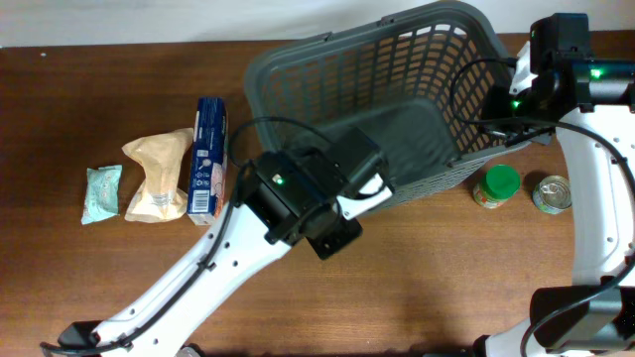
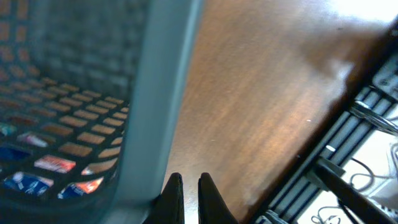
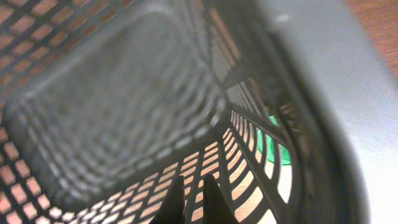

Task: Pack container

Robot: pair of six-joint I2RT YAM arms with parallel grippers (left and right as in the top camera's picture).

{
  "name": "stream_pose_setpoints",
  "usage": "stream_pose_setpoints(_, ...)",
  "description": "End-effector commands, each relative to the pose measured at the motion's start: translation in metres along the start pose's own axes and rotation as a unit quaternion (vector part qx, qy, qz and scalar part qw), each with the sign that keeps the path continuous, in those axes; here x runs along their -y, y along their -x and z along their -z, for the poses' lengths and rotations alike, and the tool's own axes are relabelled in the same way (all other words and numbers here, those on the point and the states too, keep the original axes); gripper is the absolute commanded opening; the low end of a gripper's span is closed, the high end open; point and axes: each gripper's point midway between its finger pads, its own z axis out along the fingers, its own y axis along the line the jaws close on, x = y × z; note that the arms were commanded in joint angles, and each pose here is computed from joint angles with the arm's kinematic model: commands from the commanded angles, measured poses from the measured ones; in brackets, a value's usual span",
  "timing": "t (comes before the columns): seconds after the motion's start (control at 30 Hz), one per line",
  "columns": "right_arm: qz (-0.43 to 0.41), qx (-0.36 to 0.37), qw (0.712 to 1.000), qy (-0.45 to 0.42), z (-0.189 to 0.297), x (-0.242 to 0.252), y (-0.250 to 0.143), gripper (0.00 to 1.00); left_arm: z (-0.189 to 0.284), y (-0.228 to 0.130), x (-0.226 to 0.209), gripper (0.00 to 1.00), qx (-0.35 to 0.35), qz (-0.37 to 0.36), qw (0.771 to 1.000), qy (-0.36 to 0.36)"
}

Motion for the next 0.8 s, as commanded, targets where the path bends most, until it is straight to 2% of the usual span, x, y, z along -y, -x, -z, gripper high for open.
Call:
stream_pose_setpoints(0.0, 0.022, -0.008, 1.000, 0.019, 0.001, -0.005, -0.002, 0.04, -0.001, -0.004, -0.030, 0.02, -0.005, 0.022, 0.999, 0.032)
stream_pose_setpoints(0.43, 0.049, -0.015, 0.998, 0.039, 0.002, -0.011, -0.006, 0.04, 0.002, -0.009, -0.109, 0.02, 0.031, 0.113, 0.990, 0.077)
stream_pose_setpoints(0.5, 0.069, 0.013, 0.996, 0.054, 0.006, -0.018, 0.007, 0.04, 0.003, -0.012, -0.115, 0.02, 0.030, 0.123, 0.989, 0.081)
stream_pose_setpoints(0.57, 0.098, 0.057, 0.988, 0.105, 0.030, -0.037, 0.025, 0.04, 0.005, -0.021, -0.124, 0.02, 0.020, 0.138, 0.986, 0.090)
stream_pose_setpoints(0.77, 0.081, 0.174, 0.976, 0.107, 0.106, -0.022, 0.069, 0.04, 0.040, -0.059, -0.183, 0.02, 0.031, 0.276, 0.946, 0.166)
